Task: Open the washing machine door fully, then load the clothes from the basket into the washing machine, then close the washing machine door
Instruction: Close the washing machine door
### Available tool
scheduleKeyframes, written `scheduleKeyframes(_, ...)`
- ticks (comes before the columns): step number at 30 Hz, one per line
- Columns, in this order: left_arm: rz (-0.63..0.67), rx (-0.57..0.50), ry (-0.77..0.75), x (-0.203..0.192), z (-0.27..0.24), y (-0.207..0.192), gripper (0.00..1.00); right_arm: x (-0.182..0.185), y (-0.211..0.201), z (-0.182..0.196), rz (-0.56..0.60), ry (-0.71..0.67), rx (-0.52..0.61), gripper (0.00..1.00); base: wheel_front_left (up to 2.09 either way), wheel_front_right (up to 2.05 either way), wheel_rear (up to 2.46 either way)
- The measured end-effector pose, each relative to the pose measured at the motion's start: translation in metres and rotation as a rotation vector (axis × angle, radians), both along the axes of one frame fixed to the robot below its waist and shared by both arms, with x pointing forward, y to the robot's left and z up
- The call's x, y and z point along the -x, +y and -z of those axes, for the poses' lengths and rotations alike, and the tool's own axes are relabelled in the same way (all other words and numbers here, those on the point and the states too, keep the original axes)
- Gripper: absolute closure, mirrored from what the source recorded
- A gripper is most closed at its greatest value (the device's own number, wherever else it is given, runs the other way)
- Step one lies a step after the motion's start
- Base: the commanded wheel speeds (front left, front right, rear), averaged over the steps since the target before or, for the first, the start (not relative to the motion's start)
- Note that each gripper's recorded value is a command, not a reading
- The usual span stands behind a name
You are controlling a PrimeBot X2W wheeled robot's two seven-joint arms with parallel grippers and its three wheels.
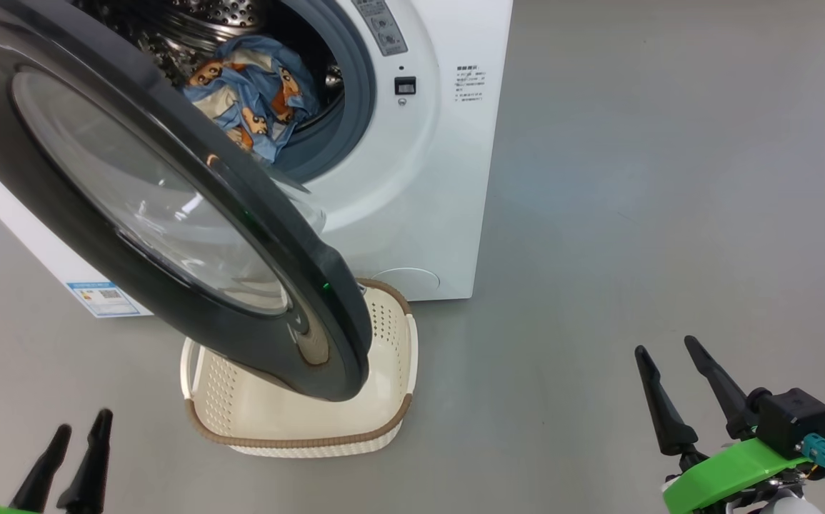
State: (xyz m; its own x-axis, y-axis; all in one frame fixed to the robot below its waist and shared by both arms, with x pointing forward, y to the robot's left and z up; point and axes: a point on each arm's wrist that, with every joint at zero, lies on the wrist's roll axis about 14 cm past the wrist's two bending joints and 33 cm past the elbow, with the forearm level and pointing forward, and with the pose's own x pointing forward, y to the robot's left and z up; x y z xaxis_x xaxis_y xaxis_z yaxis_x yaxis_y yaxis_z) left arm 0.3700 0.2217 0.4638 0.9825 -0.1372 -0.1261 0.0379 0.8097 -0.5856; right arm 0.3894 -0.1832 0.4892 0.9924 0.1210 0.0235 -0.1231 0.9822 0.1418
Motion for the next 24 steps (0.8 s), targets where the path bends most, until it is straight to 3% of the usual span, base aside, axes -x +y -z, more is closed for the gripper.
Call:
scheduleKeyframes(9,-0.032,-0.242,-0.125,-0.009,-0.017,0.003,0.0,0.0,-0.006,0.0,0.018,-0.001,0.0,0.0,0.0,0.0,0.0)
scheduleKeyframes(14,-0.027,-0.315,-0.134,-0.004,-0.015,-0.003,0.0,0.0,-0.007,0.001,0.022,0.001,0.001,0.0,0.0,0.0,0.0)
scheduleKeyframes(24,-0.036,-0.324,-0.103,0.003,-0.002,-0.011,0.0,0.0,-0.009,0.002,0.026,0.005,0.001,0.0,0.0,0.0,0.0)
